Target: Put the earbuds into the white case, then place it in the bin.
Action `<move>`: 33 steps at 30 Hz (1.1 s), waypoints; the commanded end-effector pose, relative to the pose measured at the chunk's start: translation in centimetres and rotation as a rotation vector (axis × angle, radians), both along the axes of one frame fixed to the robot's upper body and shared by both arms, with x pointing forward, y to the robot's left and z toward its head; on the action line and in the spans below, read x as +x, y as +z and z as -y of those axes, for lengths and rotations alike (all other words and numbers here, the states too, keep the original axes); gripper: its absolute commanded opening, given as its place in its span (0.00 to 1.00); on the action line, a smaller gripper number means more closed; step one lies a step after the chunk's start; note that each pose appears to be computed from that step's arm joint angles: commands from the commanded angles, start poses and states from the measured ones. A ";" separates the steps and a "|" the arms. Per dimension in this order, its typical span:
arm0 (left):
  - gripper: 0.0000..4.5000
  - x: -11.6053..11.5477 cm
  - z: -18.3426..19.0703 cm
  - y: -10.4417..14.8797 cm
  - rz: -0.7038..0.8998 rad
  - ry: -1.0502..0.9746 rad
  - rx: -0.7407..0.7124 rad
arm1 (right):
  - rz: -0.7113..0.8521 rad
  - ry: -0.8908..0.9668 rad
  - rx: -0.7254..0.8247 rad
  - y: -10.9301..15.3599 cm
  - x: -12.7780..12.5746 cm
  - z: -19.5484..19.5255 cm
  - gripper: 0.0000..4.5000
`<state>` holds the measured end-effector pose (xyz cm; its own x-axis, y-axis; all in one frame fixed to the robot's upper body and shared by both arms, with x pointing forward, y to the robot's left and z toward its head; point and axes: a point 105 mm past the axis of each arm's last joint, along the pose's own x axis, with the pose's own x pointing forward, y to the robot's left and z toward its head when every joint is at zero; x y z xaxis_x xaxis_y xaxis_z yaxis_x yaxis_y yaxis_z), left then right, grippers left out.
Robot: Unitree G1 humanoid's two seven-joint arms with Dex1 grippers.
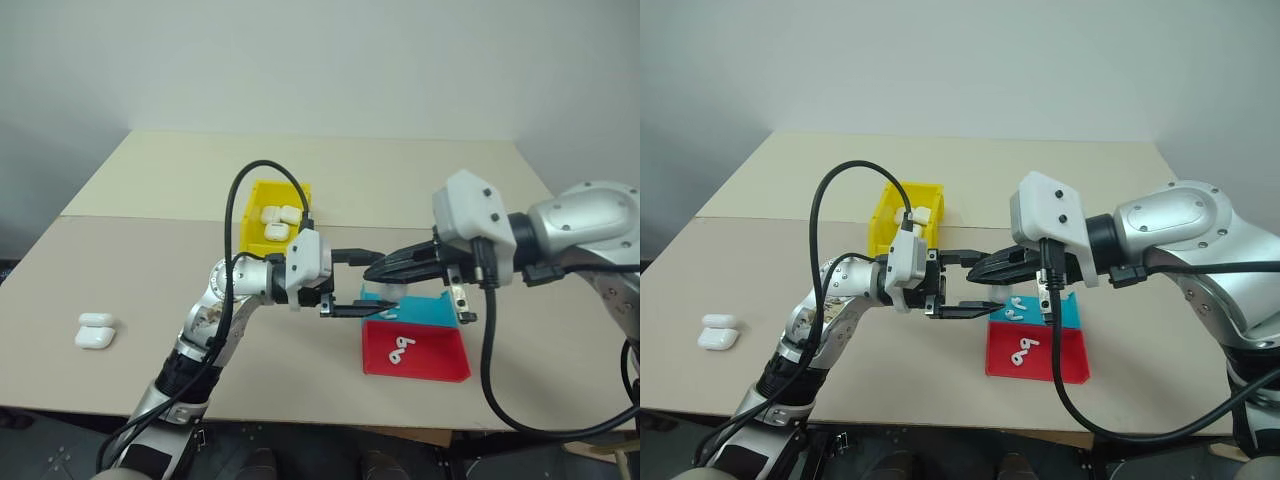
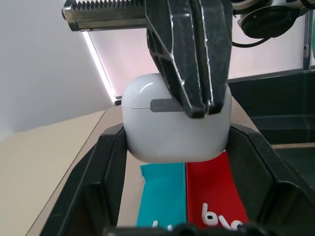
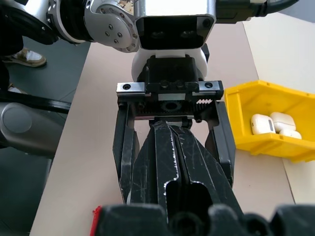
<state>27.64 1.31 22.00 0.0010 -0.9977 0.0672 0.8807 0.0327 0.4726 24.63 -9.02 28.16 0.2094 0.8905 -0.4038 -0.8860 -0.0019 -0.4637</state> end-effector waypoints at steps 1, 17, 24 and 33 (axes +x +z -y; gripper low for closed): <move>0.61 -0.8 -0.3 2.0 0.076 -0.023 -0.075 | 0.073 -0.004 0.081 2.5 -0.3 0.5 0.00; 0.61 4.3 -4.0 6.3 -0.018 0.467 -0.171 | 0.139 -0.346 0.408 3.8 0.5 6.3 0.00; 0.61 13.8 -8.5 5.4 0.009 1.099 -0.032 | 0.052 -0.440 0.368 0.2 -0.3 7.2 0.00; 0.61 17.6 -10.8 2.1 -0.145 1.310 0.065 | 0.026 -0.492 0.338 -1.4 -0.1 7.3 0.00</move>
<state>45.13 12.36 22.43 0.9671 -0.2384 -0.0883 0.2527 0.8637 0.4361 24.87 -16.49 26.36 0.6315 0.7681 -0.1056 -0.7450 0.5633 -0.3573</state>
